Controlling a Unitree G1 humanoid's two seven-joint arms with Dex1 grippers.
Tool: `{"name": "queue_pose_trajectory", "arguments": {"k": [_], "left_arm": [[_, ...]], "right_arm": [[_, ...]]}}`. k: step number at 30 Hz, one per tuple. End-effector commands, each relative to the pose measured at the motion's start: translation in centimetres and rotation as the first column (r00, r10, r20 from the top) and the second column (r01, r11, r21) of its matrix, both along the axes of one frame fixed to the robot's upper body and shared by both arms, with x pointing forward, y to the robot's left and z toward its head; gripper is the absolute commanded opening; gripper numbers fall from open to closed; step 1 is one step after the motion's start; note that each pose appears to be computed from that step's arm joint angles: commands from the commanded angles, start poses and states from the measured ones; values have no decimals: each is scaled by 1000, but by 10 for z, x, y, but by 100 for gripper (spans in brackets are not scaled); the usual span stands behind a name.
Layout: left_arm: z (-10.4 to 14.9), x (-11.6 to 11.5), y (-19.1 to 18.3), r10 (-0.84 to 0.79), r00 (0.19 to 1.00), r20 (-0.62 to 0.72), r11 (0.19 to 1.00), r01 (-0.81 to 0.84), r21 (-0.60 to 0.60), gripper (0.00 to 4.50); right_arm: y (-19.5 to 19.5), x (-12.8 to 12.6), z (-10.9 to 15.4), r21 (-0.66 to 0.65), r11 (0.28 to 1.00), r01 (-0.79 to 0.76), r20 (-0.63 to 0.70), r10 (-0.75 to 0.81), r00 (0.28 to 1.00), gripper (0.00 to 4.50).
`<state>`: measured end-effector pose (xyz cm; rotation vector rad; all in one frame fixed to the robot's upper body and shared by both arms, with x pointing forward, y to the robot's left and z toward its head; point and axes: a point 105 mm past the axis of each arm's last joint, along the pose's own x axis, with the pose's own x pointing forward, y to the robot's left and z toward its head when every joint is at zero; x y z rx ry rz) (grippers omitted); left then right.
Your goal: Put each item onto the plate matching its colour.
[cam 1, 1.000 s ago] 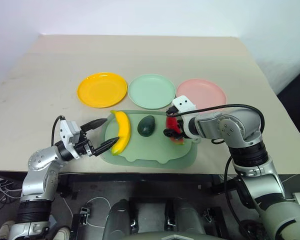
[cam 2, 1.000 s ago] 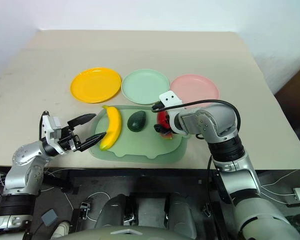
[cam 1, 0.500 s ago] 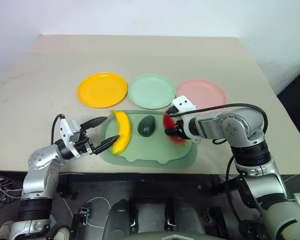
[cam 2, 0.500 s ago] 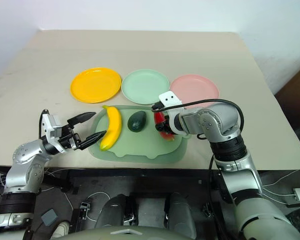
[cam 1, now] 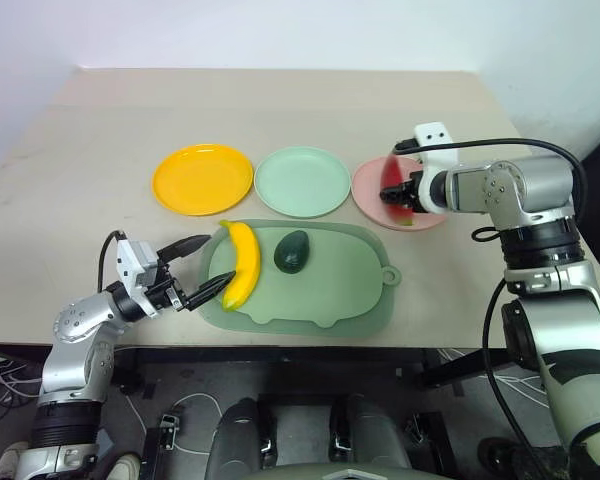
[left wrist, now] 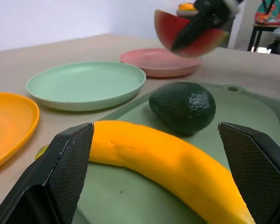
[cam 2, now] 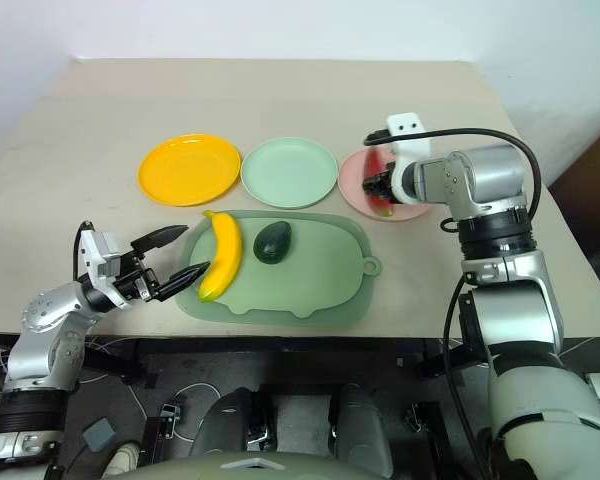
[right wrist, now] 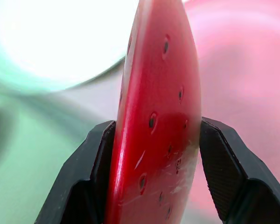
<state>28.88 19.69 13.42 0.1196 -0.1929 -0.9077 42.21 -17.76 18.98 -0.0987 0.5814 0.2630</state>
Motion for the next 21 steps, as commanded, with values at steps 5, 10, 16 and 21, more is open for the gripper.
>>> {"name": "queue_pose_trajectory", "arguments": {"k": [5, 10, 16, 21], "left_arm": [[13, -4, -2, 4, 999, 48, 1000, -4, -10, 450], [15, -5, -1, 14, 999, 52, 1000, -14, -7, 450], [16, -7, 3, 32, 998, 56, 999, -32, -2, 450], [17, -9, 5, 36, 998, 54, 999, -36, -2, 450]], "right_arm": [[-13, 35, 6, -56, 998, 37, 100, -31, 994, 242], [-7, 44, -8, -54, 998, 38, 88, -33, 996, 242], [-7, 47, -2, -61, 998, 28, 113, -21, 993, 363], [-17, 47, 8, -65, 996, 60, 134, -51, 990, 446]]}}
